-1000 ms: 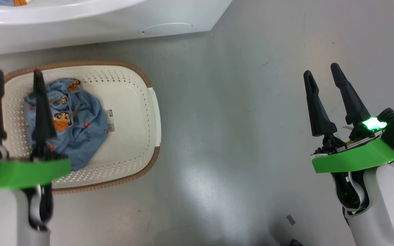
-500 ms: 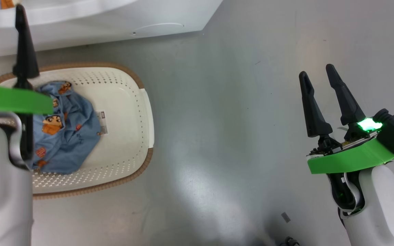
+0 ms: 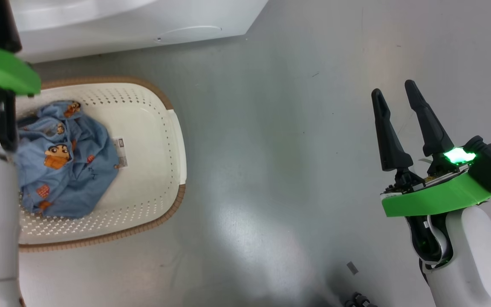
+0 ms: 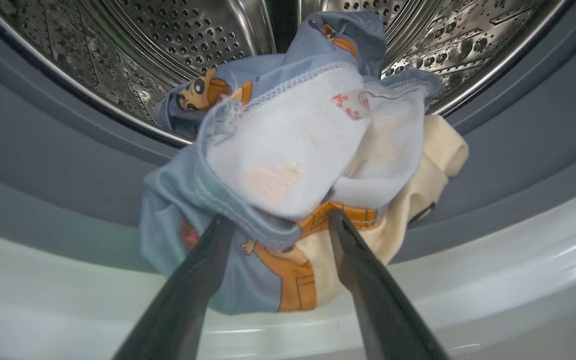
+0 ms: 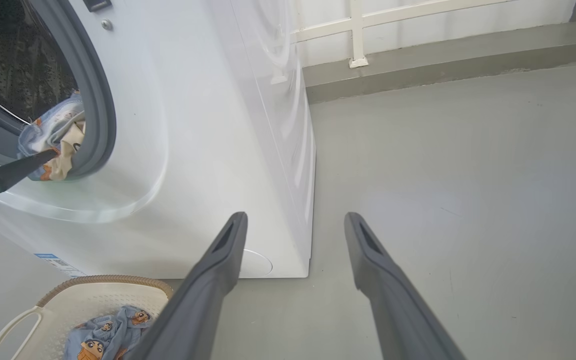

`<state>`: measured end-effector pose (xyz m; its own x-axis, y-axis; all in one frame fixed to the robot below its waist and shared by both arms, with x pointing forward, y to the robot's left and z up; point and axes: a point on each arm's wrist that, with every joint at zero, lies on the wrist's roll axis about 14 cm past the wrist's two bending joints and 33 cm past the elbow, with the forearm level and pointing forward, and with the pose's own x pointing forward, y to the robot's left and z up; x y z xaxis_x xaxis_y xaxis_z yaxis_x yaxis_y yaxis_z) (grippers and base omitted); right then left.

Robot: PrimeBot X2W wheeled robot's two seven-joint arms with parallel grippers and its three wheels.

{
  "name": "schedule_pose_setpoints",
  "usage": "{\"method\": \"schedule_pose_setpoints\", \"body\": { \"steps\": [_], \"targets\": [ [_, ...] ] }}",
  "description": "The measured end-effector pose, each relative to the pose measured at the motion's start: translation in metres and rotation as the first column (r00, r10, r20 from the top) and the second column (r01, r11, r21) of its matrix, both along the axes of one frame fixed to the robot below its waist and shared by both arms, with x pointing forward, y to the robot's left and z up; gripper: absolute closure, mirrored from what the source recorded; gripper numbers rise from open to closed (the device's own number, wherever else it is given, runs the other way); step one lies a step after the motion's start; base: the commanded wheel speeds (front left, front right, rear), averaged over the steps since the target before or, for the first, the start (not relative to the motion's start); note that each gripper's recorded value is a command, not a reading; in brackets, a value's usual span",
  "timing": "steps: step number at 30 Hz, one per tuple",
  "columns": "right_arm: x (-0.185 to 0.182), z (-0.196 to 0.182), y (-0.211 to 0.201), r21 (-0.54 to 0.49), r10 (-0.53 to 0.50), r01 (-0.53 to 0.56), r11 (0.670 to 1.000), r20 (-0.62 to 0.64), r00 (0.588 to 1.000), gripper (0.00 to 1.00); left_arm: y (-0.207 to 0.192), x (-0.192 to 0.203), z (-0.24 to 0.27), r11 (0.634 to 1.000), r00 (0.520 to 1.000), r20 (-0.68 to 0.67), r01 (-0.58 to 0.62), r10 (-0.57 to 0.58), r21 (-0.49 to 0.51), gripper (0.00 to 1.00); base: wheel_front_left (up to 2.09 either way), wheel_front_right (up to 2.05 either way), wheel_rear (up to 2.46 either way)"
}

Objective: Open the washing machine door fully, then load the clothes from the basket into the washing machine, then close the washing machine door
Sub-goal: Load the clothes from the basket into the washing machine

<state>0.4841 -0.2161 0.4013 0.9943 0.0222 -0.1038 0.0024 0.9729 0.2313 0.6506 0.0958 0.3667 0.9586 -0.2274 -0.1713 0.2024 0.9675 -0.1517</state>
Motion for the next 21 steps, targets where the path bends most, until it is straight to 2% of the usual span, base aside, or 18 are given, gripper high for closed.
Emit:
{"method": "schedule_pose_setpoints", "body": {
  "steps": [10, 11, 12, 13, 14, 21],
  "targets": [
    [-0.001, -0.003, 0.000, 0.000, -0.002, 0.002, 1.000, -0.008, 1.000, 0.00, -0.020, 0.022, -0.006, 0.999, 0.994, -0.106, 0.034, -0.033, 0.006, 0.00, 0.00, 0.00, 0.00],
    [-0.001, -0.003, 0.000, 0.000, -0.002, 0.002, 1.000, -0.009, 1.000, 0.00, -0.022, 0.024, -0.005, 0.999, 0.994, -0.107, 0.037, -0.036, 0.004, 0.14, 0.00, 0.00, 0.00],
    [-0.001, -0.004, 0.000, 0.001, -0.001, 0.001, 1.000, -0.010, 1.000, 0.00, -0.024, 0.026, -0.006, 0.999, 0.992, -0.120, 0.042, -0.041, 0.005, 0.43, 0.00, 0.00, 0.00],
    [-0.001, -0.004, 0.001, 0.001, -0.001, 0.001, 1.000, -0.011, 1.000, 0.00, -0.026, 0.028, -0.007, 0.999, 0.991, -0.129, 0.046, -0.045, 0.005, 0.64, 0.00, 0.00, 0.00],
    [-0.001, -0.004, 0.001, 0.001, -0.001, 0.001, 1.000, -0.013, 1.000, 0.00, -0.028, 0.030, -0.007, 0.999, 0.990, -0.133, 0.048, -0.047, 0.005, 1.00, 0.00, 0.00, 0.00],
    [-0.003, -0.005, 0.000, 0.006, -0.010, 0.010, 1.000, -0.015, 1.000, 0.00, -0.042, 0.041, 0.003, 0.997, 0.991, -0.104, 0.081, -0.080, -0.001, 1.00, 0.00, 0.00, 0.00]
  ]
}}
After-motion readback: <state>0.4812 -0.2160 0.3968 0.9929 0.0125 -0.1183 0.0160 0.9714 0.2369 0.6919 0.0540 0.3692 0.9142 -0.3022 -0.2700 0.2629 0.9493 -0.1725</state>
